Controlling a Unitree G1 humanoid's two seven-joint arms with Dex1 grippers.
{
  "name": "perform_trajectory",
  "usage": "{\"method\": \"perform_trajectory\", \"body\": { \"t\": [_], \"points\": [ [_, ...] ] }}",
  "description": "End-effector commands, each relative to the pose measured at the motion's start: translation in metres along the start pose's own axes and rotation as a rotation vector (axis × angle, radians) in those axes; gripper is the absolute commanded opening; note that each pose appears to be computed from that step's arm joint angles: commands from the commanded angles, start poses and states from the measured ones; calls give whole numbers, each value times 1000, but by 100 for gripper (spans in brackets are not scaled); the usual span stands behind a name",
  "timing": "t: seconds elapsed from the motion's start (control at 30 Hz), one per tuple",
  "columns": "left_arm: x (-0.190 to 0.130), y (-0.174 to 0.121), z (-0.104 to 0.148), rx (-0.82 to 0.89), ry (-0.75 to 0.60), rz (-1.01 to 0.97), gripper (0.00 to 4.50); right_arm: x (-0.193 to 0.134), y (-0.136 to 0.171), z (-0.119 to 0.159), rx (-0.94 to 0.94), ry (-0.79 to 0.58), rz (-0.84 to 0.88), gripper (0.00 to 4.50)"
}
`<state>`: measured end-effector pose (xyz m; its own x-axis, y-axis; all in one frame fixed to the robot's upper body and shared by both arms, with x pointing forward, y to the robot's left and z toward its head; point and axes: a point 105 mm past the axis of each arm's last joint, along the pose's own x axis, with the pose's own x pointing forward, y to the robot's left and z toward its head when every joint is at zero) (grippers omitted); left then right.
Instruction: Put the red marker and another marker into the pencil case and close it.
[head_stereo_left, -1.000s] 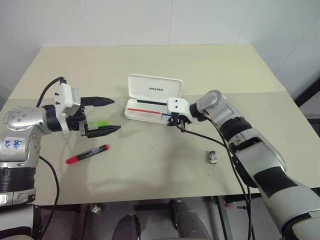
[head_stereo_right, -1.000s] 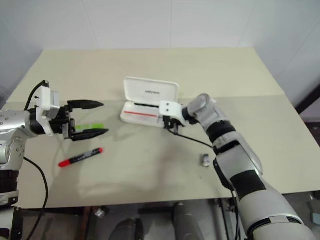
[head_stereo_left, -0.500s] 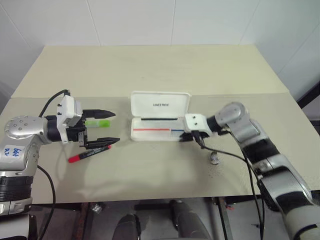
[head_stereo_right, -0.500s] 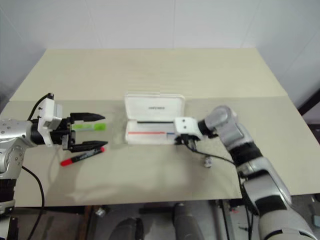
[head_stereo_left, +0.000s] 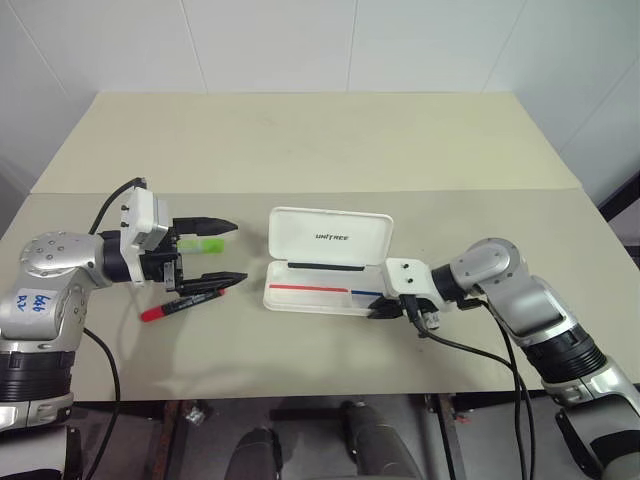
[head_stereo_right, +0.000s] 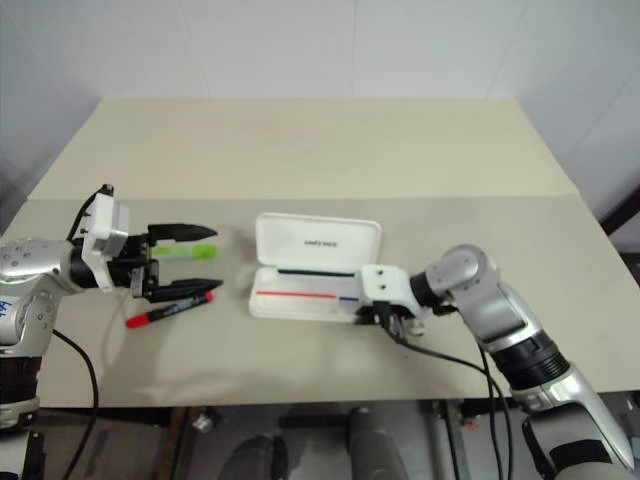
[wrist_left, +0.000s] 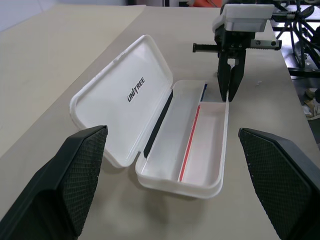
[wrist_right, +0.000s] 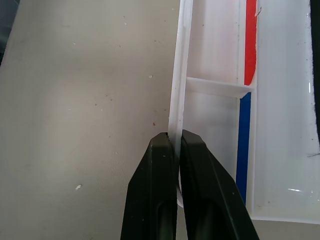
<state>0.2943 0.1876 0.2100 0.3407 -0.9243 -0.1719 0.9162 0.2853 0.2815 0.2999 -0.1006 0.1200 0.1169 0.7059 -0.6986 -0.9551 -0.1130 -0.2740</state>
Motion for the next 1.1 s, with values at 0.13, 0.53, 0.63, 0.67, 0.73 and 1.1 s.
{"method": "perform_trajectory", "body": {
  "t": [0.13,0.53,0.63,0.67,0.73,1.1],
  "points": [
    [3,-1,10,33,-24,-9,450,3,-11,7,-111,0,-28,190],
    [-4,1,9,45,1,9,450,-15,-8,30,-209,-93,12,334],
    [-8,1,10,51,5,20,450,-17,-8,34,-211,-116,4,334],
    [-9,1,10,50,9,23,450,-19,-9,37,-204,-137,-1,334],
    [-14,-1,6,49,44,25,450,-26,-17,45,-183,-203,-54,372],
    [-67,-4,-53,57,554,85,450,-79,-19,85,-123,-547,-178,447]
  ]
}}
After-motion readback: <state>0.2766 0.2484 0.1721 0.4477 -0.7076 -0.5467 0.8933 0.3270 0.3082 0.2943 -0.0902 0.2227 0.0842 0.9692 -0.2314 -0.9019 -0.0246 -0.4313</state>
